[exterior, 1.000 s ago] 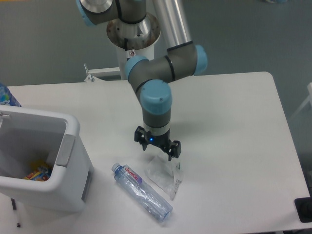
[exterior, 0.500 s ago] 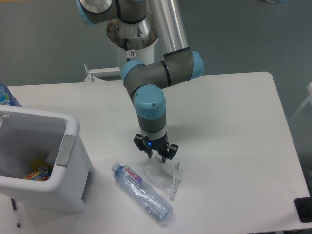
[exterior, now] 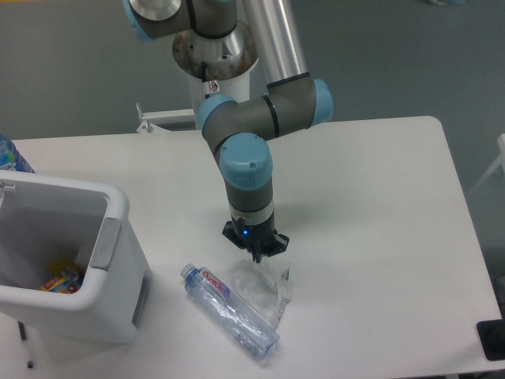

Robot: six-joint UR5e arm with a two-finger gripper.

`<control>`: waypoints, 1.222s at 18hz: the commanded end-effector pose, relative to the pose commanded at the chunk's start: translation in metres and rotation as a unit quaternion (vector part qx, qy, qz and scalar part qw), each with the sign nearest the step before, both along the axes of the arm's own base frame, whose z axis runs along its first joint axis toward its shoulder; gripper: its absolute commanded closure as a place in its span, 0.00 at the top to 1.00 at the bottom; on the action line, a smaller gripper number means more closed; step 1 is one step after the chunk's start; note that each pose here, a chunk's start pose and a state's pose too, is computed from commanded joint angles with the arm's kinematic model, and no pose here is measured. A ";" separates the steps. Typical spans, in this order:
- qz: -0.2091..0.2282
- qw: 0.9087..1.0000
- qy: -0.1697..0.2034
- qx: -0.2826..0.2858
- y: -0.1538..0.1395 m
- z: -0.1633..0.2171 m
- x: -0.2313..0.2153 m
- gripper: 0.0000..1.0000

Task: Place the trash in the trash can
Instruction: 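Lower the gripper, close on the plastic bag and lift it, then carry the bag over the white bin and open the gripper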

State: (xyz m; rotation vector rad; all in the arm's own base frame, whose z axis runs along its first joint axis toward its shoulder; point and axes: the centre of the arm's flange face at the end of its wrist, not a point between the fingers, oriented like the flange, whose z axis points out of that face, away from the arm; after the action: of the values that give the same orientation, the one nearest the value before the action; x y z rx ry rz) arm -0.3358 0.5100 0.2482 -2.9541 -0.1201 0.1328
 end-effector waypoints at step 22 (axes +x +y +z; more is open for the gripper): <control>0.105 0.960 -0.095 0.242 -0.021 0.150 -0.027 0.06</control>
State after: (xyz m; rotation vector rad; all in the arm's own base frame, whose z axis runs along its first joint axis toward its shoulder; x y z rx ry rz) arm -0.3633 0.4885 0.3984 -2.4502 -0.4261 -0.1350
